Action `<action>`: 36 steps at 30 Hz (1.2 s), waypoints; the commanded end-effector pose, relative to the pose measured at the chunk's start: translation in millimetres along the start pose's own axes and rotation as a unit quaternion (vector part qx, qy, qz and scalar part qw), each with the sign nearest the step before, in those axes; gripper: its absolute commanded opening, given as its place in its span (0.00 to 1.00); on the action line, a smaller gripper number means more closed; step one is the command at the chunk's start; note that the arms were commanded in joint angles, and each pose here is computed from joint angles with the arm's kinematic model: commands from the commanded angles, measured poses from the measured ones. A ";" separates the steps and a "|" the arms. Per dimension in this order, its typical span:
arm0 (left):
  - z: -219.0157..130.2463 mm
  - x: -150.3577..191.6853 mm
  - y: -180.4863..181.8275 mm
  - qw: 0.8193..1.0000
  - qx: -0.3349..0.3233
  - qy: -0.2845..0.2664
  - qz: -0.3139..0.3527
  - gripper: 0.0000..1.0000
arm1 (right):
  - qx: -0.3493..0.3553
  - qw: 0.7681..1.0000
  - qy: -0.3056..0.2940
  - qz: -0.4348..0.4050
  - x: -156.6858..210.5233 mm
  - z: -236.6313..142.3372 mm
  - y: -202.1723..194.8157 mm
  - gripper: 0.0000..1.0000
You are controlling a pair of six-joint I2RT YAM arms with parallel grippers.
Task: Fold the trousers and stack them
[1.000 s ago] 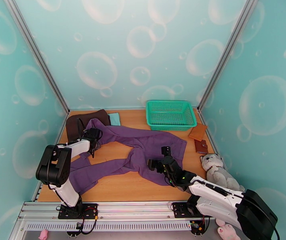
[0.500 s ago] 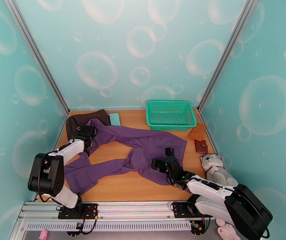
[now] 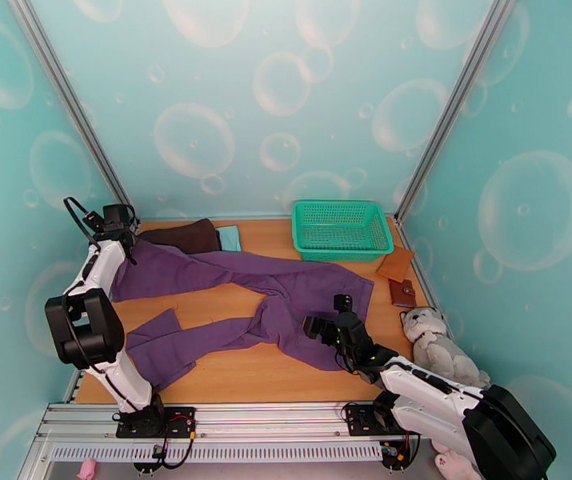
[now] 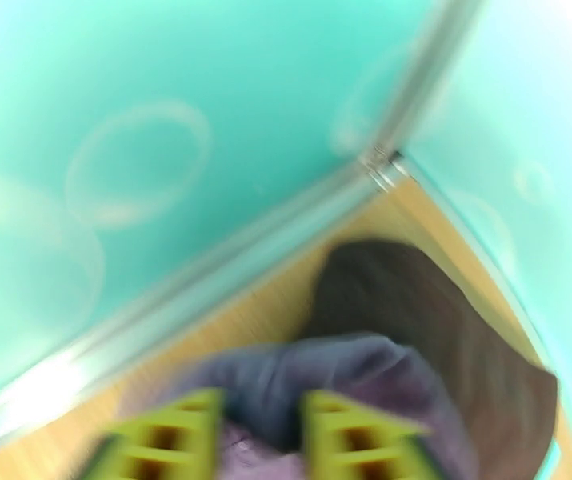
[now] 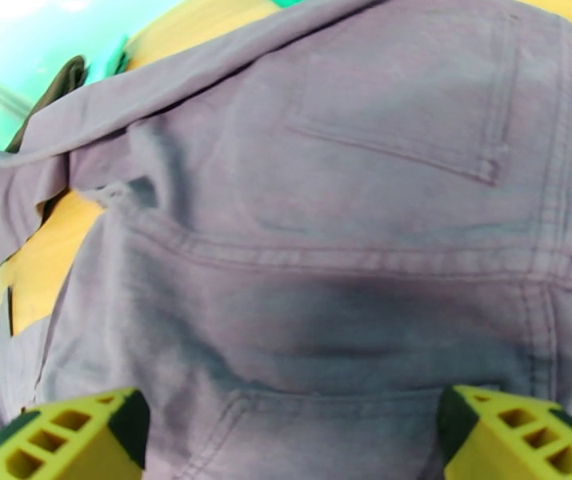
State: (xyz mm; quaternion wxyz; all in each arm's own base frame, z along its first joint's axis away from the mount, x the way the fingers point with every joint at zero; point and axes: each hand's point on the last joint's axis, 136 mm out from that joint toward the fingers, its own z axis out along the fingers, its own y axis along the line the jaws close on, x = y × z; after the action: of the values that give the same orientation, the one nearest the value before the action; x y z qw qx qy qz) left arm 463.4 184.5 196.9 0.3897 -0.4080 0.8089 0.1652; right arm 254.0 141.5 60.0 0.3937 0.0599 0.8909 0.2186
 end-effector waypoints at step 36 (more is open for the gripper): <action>-215.3 217.2 51.4 0.976 0.210 0.041 0.030 0.74 | -0.051 0.854 0.020 -0.517 84.9 79.2 230.6 0.91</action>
State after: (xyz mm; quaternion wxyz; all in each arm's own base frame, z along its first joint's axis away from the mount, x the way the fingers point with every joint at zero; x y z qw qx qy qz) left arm 234.3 -41.8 135.6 0.3963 -0.2785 0.8744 -0.0284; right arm 225.2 386.6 51.7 0.4129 -0.4139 0.8091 0.0593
